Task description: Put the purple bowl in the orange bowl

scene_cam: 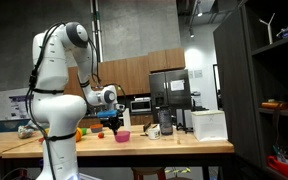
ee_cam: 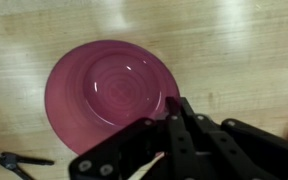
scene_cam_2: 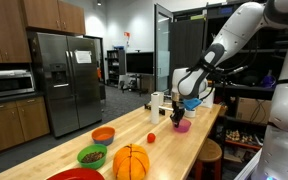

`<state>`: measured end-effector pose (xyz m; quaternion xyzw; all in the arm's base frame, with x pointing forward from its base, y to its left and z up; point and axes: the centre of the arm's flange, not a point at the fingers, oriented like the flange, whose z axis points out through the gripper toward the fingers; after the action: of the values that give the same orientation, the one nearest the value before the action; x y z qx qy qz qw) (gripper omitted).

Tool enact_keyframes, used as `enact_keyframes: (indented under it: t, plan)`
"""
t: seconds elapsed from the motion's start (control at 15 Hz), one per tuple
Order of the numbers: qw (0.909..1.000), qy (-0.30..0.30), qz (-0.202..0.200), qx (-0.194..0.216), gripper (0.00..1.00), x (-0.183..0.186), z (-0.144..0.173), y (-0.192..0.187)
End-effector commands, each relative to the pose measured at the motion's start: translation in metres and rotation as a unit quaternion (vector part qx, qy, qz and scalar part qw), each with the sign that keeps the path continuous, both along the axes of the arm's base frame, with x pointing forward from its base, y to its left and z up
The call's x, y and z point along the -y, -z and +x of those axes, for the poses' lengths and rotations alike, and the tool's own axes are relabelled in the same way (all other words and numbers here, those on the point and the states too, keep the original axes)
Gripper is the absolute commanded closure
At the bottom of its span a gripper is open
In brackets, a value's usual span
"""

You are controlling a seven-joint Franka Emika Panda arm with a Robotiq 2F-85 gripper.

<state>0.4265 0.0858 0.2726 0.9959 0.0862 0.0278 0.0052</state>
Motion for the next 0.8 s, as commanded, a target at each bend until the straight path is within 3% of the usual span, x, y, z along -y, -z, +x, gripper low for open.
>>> enact_keyframes:
  t: [0.0,0.73]
  plan:
    - [0.9999,-0.015,0.002,0.007,1.00,-0.013,-0.006,-0.012]
    - [0.9912,-0.123,-0.028,0.040,0.99,-0.087,-0.004,-0.036]
